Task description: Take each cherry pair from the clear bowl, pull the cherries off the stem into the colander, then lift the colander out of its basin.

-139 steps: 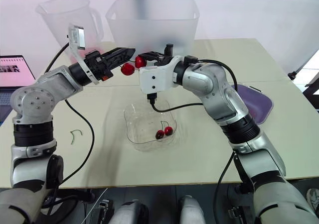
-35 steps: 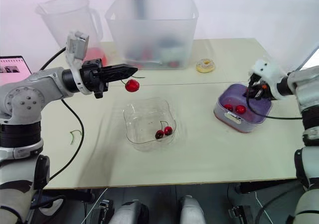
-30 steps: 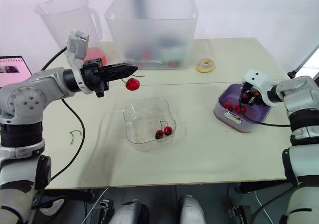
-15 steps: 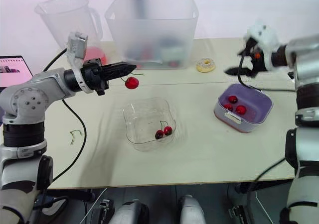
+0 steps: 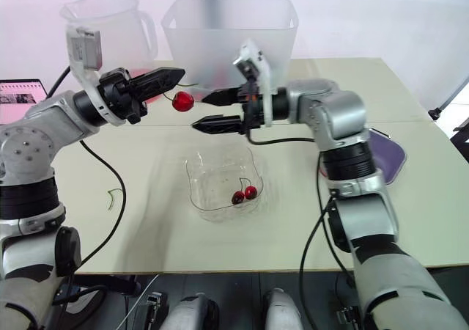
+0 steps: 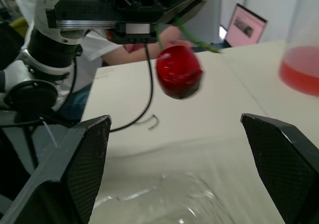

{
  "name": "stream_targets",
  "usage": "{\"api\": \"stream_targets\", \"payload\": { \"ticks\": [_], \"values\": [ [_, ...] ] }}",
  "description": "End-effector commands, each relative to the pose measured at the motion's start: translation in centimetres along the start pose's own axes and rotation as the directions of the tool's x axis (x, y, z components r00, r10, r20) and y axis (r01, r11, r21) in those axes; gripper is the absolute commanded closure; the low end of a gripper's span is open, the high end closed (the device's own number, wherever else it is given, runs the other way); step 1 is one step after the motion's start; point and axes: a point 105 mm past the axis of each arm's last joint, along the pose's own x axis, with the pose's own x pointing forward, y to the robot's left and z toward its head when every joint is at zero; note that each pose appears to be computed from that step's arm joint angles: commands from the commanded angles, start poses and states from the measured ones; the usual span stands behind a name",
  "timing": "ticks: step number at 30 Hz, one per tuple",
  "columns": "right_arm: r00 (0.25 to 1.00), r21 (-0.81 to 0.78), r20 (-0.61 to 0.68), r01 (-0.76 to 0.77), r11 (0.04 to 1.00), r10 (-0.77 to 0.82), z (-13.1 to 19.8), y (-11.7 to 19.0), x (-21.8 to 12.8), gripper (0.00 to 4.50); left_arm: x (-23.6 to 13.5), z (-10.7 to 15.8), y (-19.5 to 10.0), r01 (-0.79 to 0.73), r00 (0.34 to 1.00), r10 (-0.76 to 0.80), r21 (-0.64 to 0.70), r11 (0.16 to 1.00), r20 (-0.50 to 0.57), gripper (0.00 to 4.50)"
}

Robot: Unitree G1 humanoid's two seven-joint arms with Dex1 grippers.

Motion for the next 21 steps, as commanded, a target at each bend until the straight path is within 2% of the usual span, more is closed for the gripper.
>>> {"api": "stream_targets", "payload": {
  "ticks": [1,9,12,13,20,21],
  "values": [
    [0.999,-0.055,0.051,-0.018,0.998,0.021,2.1,0.1,0.9,0.07,0.0,1.0,-0.9,0.019,0.999,-0.020,0.034,0.999,0.026,4.50],
    [0.995,-0.058,0.080,-0.046,0.997,0.051,3.0,0.0,2.0,0.07,0.2,0.9,-1.1,0.026,1.000,-0.026,0.039,0.999,0.010,4.50],
    [0.996,-0.064,0.073,-0.054,0.997,0.058,3.0,0.1,2.3,0.88,0.4,0.6,-1.2,0.029,1.000,-0.029,0.040,0.999,-0.002,4.50],
    [0.996,-0.065,0.069,-0.055,0.996,0.060,2.9,0.1,2.3,1.32,0.4,0.5,-1.2,0.030,1.000,-0.030,0.041,0.999,-0.003,4.50],
    [0.997,-0.067,0.060,-0.054,0.996,0.058,2.7,0.0,2.6,1.32,0.5,0.4,-1.1,0.033,0.999,-0.033,0.040,0.999,-0.002,4.50],
    [0.997,-0.063,0.059,-0.052,0.997,0.056,2.7,-0.1,2.6,1.56,0.5,0.4,-1.1,0.031,1.000,-0.031,0.040,0.999,-0.001,4.50]
  ]
}}
